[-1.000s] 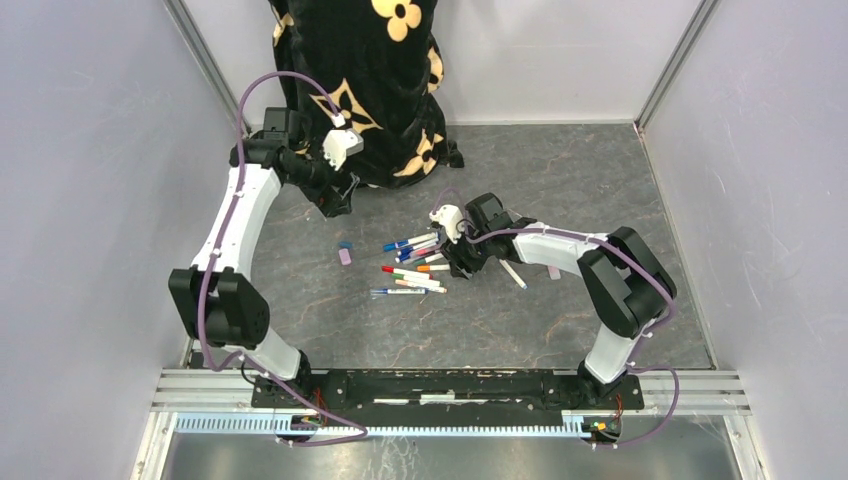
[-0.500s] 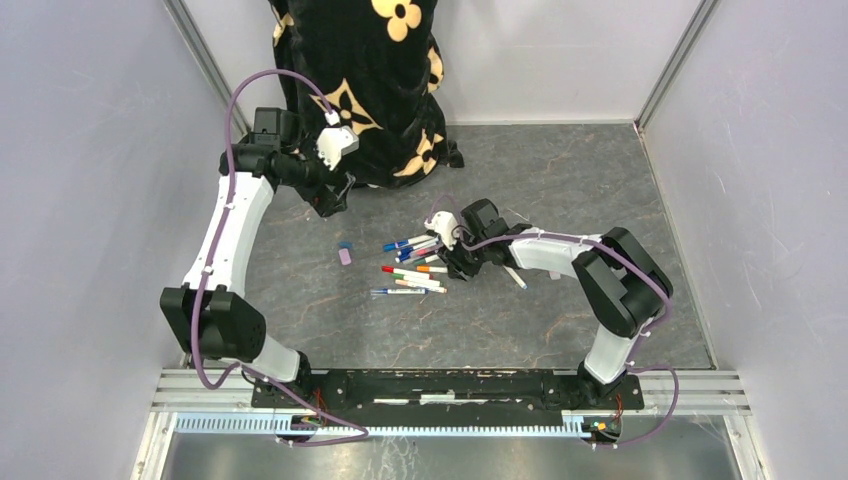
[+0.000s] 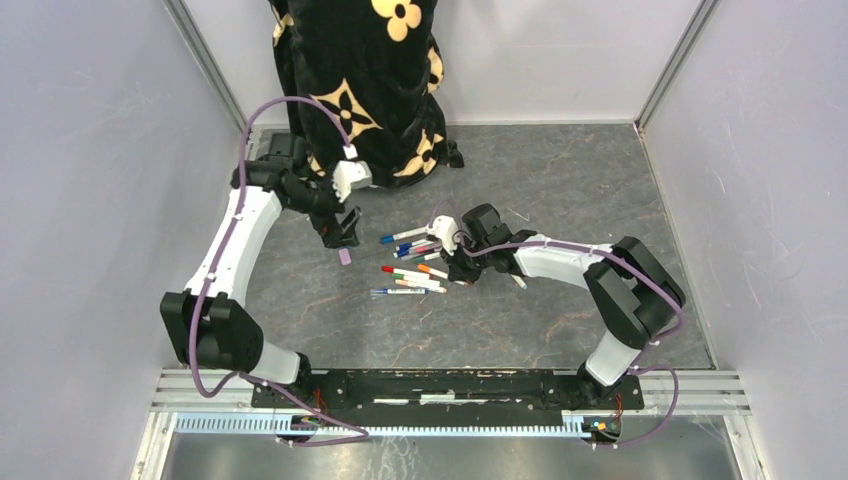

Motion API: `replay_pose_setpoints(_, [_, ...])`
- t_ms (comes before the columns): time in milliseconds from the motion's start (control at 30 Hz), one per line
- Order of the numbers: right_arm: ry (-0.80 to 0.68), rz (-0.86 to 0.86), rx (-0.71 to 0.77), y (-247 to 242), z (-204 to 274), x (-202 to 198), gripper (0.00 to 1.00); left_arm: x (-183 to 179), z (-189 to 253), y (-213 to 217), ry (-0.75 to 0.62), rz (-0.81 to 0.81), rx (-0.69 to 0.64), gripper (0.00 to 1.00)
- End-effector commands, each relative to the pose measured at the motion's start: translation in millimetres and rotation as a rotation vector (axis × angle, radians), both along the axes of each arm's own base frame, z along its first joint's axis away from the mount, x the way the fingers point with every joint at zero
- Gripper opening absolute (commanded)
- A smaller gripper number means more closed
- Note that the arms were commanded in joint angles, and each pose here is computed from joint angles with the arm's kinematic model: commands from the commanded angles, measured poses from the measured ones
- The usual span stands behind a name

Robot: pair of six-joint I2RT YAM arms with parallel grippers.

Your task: Open the pen caps

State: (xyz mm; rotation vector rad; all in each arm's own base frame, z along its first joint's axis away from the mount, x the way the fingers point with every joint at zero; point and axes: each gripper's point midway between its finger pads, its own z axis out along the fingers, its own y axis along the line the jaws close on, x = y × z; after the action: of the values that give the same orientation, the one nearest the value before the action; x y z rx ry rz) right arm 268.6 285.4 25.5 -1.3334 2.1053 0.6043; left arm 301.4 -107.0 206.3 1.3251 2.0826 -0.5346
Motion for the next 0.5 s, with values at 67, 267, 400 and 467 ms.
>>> replay_pose_setpoints(67, [-0.059, 0.03, 0.128, 16, 62, -1, 0.0, -32, -22, -38, 0.035, -0.146, -0.029, 1.0])
replay_pose_setpoints(267, [0.034, 0.144, 0.266, 38, 97, -25, 0.0, -63, -26, -68, 0.018, -0.303, -0.049, 1.0])
replay_pose_setpoints(400, [0.127, 0.251, 0.374, 55, 117, -45, 0.0, -81, -27, -76, 0.025, -0.4, -0.074, 1.0])
replay_pose_setpoints(467, [0.176, 0.295, 0.408, 60, 121, -54, 0.0, -93, -26, -78, 0.03, -0.461, -0.088, 1.0])
